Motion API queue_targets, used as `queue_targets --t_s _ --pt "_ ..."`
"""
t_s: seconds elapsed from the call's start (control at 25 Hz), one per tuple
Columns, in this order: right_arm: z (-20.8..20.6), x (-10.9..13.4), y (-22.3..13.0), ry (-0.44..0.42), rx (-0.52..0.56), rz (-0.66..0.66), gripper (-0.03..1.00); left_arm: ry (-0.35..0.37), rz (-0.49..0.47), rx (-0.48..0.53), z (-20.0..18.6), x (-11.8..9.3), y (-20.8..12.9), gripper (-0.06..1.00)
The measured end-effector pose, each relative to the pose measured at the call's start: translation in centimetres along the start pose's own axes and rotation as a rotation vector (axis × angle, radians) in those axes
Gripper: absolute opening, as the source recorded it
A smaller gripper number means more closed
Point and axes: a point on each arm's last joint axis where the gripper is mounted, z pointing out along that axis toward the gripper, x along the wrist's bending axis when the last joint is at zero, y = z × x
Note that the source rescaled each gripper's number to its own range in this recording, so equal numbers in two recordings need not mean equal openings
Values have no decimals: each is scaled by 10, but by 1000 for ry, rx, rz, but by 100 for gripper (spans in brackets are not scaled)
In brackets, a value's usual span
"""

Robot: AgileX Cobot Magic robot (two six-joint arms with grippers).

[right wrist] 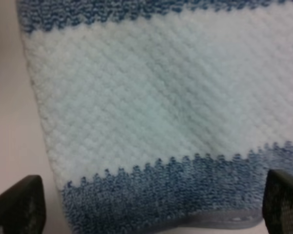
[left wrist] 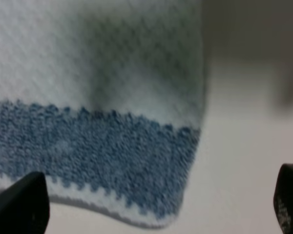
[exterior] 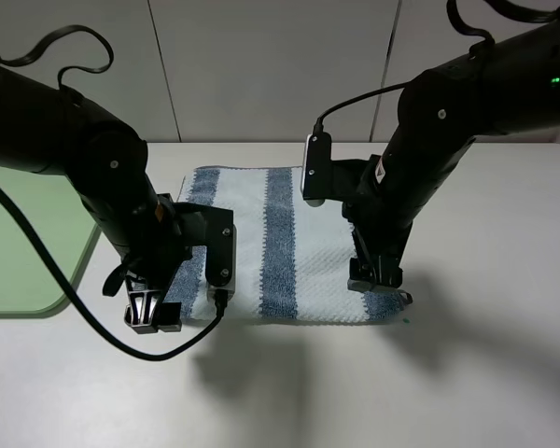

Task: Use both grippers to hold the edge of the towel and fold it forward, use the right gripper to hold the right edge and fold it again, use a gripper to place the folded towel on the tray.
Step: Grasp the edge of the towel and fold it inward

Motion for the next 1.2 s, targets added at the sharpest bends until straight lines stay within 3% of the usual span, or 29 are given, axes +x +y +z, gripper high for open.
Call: queue_targets --t_s 0.2,0.52,0.84,1.2 --pt "18 2 -1 41 34 -14 100 11 23 -11 1 1 1 94" --pt "32 2 -1 62 49 -16 100 13 -25 -2 2 10 -11 93" --pt "45 15 -11 108 83 -12 100 -15 -9 4 11 -1 -18 92" --pt "50 17 -13 84 58 -11 100 -17 -28 -25 11 -1 -15 92"
